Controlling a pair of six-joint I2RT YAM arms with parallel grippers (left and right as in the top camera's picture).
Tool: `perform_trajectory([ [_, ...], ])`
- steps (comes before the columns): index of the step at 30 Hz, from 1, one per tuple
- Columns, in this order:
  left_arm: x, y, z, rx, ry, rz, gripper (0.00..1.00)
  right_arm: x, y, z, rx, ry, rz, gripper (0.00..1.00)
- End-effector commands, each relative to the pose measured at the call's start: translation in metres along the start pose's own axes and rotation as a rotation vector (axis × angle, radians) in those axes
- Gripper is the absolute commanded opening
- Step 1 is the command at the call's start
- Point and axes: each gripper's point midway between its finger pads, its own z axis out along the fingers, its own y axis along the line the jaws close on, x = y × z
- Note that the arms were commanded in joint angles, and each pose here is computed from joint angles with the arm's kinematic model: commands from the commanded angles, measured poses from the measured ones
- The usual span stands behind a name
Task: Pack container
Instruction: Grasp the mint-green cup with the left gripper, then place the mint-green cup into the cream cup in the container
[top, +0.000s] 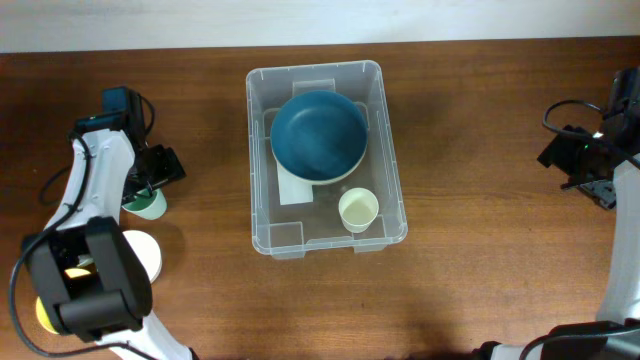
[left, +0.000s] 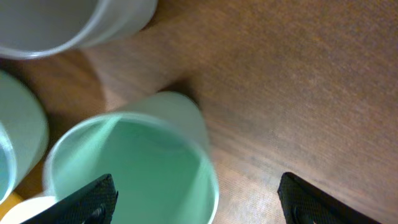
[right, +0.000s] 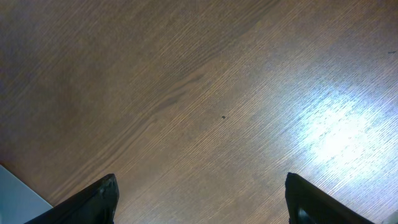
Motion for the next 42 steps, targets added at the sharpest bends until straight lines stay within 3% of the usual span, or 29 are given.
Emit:
perform_trajectory([
  [1, 0.012, -0.010, 0.030, 0.035, 0.090, 0.036, 0.84, 0.001, 0.000, -0.002, -0.004, -0.006, -0.010, 0.81],
  [4, 0.015, -0.011, 0.039, 0.032, 0.112, 0.040, 0.73, 0.001, 0.000, -0.002, -0.004, -0.006, -0.010, 0.81],
  [9, 0.011, -0.019, 0.033, 0.039, 0.091, 0.055, 0.19, 0.001, 0.000, -0.002, -0.004, -0.006, -0.010, 0.81],
  [12, 0.002, -0.033, 0.020, 0.050, 0.061, 0.083, 0.00, 0.001, -0.001, -0.002, -0.002, -0.007, -0.010, 0.81],
  [15, -0.003, -0.047, 0.002, 0.062, 0.035, 0.113, 0.01, 0.001, -0.001, -0.002, -0.001, -0.007, -0.010, 0.81],
  [23, 0.000, -0.110, -0.119, 0.165, -0.160, 0.268, 0.00, 0.001, -0.001, -0.002, -0.001, -0.007, -0.010, 0.81],
  [28, 0.041, -0.165, -0.198, 0.297, -0.300, 0.426, 0.01, 0.001, -0.001, -0.002, -0.001, -0.007, -0.010, 0.81],
  [31, 0.092, -0.209, -0.224, 0.372, -0.321, 0.551, 0.00, 0.001, -0.001, -0.002, -0.001, -0.007, -0.010, 0.81],
  [37, 0.171, -0.266, -0.212, 0.400, -0.232, 0.687, 0.00, 0.001, -0.001, -0.002, -0.001, -0.006, -0.010, 0.81],
  [42, 0.230, -0.302, -0.175, 0.368, -0.117, 0.818, 0.01, 0.001, -0.001, -0.002, 0.000, -0.004, -0.010, 0.81],
])
